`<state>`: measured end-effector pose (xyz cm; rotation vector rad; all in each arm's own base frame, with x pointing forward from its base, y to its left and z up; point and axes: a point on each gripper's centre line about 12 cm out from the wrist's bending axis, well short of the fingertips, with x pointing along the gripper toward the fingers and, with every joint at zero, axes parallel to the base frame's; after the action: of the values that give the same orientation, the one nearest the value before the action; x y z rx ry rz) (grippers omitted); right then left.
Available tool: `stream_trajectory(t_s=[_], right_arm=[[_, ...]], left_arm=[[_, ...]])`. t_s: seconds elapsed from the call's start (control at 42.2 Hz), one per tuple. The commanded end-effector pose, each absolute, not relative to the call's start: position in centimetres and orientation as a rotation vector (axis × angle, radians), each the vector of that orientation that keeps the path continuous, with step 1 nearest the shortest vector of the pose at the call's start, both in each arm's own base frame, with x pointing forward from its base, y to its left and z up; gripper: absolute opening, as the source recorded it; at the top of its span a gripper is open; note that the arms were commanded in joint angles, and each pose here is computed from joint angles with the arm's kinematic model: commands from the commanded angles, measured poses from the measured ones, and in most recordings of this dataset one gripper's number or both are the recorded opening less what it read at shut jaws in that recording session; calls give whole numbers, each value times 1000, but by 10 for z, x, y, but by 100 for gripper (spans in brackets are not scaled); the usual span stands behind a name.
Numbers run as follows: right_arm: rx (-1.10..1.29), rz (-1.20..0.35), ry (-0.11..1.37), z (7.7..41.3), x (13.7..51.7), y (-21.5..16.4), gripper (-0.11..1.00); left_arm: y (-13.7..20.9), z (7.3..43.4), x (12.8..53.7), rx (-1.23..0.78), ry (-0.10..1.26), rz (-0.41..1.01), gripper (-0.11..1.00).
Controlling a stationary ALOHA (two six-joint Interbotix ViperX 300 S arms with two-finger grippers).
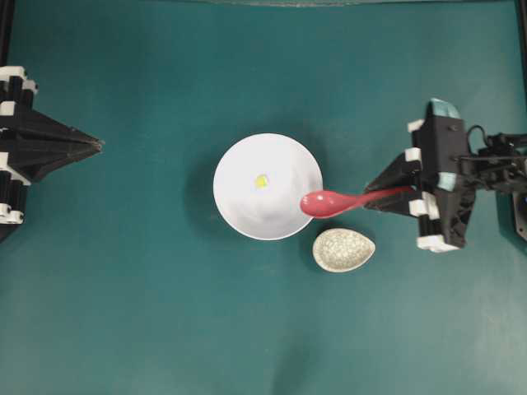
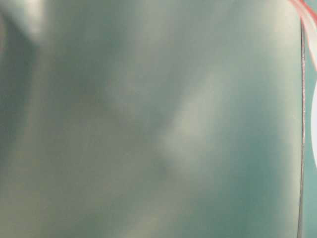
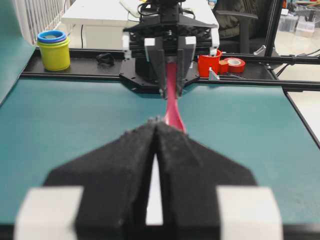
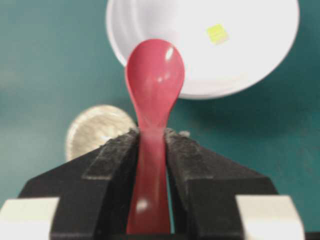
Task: Scoop the yellow hexagonal prism block from the bowl with a spoon using the right arm.
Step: 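Carry the spoon over the white bowl and lower its bowl inside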
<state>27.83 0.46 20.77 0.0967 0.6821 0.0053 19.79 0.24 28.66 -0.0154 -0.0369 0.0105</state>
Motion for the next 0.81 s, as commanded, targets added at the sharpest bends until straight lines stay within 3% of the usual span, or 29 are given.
stream_trajectory(t_s=[0.0,0.45,0.782], right_arm=[[101,-15,709,220,292,-4,22],[74,-33,935,205,343,-22,22],[59,-33,987,192,363,-26,22]], left_arm=[[3,296,200,-14,-58,13,0],[3,296,200,0,-60,11,0],[3,291,202,-15,-32,13,0]])
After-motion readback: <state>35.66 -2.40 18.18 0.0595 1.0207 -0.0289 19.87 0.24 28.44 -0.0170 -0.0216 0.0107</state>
